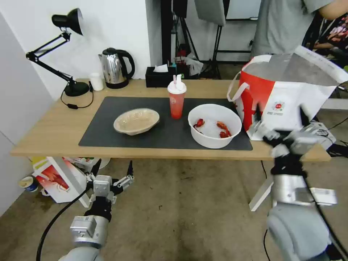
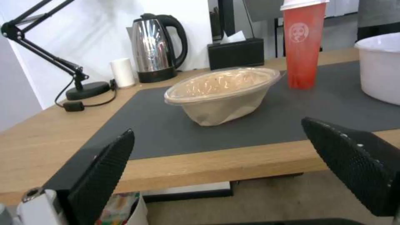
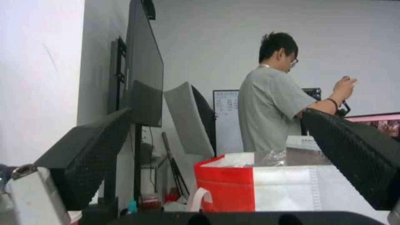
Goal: Pick up the trash from the table and place it into the takeout bag.
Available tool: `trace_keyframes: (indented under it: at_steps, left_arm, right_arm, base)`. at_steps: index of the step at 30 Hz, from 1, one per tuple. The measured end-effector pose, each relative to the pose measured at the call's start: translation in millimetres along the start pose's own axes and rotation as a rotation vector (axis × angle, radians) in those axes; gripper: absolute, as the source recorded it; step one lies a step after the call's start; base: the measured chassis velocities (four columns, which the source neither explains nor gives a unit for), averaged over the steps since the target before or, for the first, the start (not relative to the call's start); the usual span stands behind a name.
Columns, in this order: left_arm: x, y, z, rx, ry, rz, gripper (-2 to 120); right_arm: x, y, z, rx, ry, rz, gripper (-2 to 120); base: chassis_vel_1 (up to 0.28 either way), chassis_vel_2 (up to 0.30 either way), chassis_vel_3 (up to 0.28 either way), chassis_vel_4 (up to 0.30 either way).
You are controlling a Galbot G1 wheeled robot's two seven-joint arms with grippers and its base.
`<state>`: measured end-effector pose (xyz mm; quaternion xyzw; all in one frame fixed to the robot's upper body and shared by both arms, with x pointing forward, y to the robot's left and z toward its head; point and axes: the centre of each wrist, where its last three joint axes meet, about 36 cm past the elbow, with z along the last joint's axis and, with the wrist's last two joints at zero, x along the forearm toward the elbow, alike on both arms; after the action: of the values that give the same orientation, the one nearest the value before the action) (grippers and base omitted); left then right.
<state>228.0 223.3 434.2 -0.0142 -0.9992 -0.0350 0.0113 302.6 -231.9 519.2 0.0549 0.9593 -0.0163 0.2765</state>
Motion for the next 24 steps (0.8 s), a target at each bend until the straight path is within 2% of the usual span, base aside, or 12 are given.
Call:
trace_keyframes:
  at_steps: [6, 9, 13, 15, 18, 24]
  left_arm:
    - [0.0, 0.0, 0.0, 0.000, 0.000, 0.000, 100]
    - [0.0, 0.0, 0.0, 0.000, 0.000, 0.000, 100]
    - [0.0, 0.0, 0.0, 0.000, 0.000, 0.000, 100]
    - [0.0, 0.0, 0.0, 0.000, 0.000, 0.000, 100]
    - [0.0, 0.0, 0.0, 0.000, 0.000, 0.000, 100]
    - [0.0, 0.0, 0.0, 0.000, 0.000, 0.000, 100]
  right_arm:
    - [-1.0, -0.9, -3.9, -0.011, -0.003, -0.003, 100]
    - [-3.9, -13.0, -37.2, -0.065, 0.028, -0.067, 100]
    - [-6.1, -14.8, -46.2, -0.084, 0.050, -0.101, 100]
    - [-7.8, -16.5, -48.4, -0.089, 0.074, -0.123, 100]
    - [-13.0, -23.0, -52.0, -0.107, 0.173, -0.200, 100]
    - [-13.9, -24.1, -52.4, -0.110, 0.192, -0.215, 100]
  base:
    - [0.000, 0.000, 0.000, 0.000]
    - [0.000, 0.000, 0.000, 0.000]
    - [0.000, 0.000, 0.000, 0.000]
    - [0.000, 0.000, 0.000, 0.000]
    - [0.000, 0.000, 0.000, 0.000]
    - [0.000, 0.000, 0.000, 0.000]
